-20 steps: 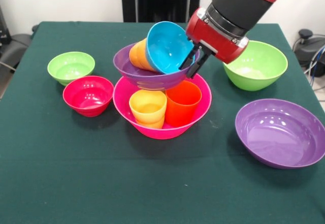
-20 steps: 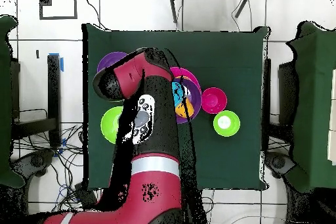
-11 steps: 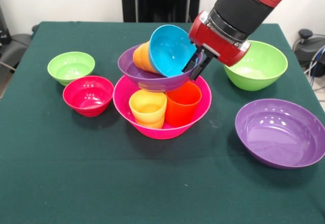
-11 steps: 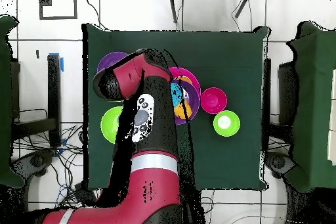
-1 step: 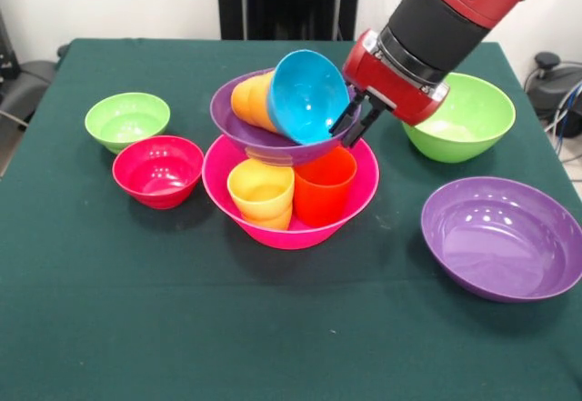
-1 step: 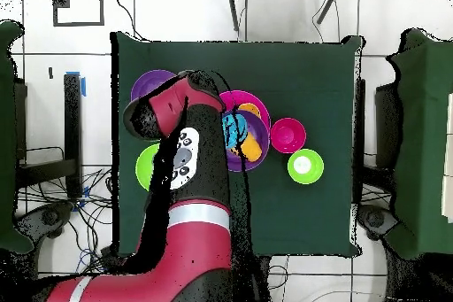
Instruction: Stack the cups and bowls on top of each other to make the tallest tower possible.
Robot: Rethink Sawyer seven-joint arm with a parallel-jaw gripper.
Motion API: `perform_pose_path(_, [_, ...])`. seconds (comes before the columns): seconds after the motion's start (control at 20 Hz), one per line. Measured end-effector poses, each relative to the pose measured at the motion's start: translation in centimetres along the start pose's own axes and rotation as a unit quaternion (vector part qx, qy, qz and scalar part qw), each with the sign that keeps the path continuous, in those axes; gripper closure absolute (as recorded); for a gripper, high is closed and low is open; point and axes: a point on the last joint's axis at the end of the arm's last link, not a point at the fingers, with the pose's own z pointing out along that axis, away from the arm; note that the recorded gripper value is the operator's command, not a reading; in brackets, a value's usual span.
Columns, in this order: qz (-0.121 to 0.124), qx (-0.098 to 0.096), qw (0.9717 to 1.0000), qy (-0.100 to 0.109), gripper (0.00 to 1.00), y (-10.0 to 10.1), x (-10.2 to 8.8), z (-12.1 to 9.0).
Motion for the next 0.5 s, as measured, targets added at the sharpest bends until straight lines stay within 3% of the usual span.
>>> perform_pose_path(0.5, [-0.003, 0.002, 1.0000, -0.003, 1.00, 0.41, 0.05, 0.04])
